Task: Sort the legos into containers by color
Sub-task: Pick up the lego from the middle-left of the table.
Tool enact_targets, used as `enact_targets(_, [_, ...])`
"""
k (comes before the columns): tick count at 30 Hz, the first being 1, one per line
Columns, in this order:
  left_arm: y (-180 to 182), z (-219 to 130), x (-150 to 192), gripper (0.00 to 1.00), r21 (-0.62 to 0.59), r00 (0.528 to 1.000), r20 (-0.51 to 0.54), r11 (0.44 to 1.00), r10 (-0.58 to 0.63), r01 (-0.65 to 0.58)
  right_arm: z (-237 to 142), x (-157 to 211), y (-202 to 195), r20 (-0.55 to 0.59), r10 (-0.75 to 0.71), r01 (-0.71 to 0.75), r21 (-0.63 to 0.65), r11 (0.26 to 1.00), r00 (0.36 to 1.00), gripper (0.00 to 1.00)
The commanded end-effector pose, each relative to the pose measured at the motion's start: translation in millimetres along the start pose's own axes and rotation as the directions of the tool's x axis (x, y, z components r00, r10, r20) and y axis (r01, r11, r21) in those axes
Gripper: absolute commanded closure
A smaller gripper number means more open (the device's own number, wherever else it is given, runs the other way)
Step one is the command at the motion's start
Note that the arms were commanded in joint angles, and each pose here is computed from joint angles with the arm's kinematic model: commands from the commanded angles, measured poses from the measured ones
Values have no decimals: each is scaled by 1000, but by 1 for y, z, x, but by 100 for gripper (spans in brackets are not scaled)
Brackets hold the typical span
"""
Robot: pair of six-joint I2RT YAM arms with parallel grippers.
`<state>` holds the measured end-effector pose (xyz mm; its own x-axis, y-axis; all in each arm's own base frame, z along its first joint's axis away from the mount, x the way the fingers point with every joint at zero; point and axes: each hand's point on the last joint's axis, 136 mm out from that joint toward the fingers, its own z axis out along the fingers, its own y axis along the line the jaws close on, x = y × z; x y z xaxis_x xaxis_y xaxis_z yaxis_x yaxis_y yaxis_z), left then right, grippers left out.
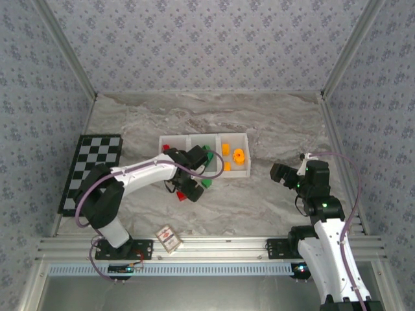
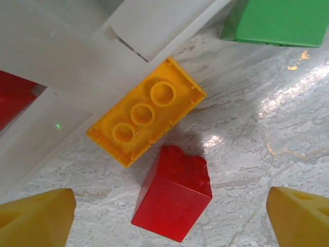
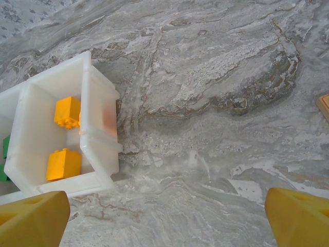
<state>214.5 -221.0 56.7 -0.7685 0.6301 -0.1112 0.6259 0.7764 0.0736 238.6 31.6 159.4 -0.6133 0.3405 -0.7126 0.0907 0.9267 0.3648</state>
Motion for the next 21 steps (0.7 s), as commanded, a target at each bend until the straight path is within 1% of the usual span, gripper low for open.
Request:
enact_targets(1, [1,6,6,10,-21,998,-57,999,34,-35,2,1,-6,0,16,-16,25,1000,1000,0])
enact_targets(4, [1,12,7,17,-28,996,-79,999,32,-34,2,2,-7,-4,17,-17,29,999,1000,0])
enact_targets(9, [3,16,11,24,-37,995,-96,999,24,-28,2,1,-7,-3,18,-18,29,999,1000,0])
enact_targets(15, [4,21,15,42,-43,995,-104,999,6,-11,2,1,-7,-1,17,-17,33,999,1000,0])
enact_targets(18, [5,23,17,43,-45,993,-113,999,-11,6,2,2,-8,-3,18,-18,37,999,1000,0])
enact_targets(21, [7,26,20,47,-51,991,-130,999,-27,21,1,1,-9,-2,19,-19,39,999,1000,0])
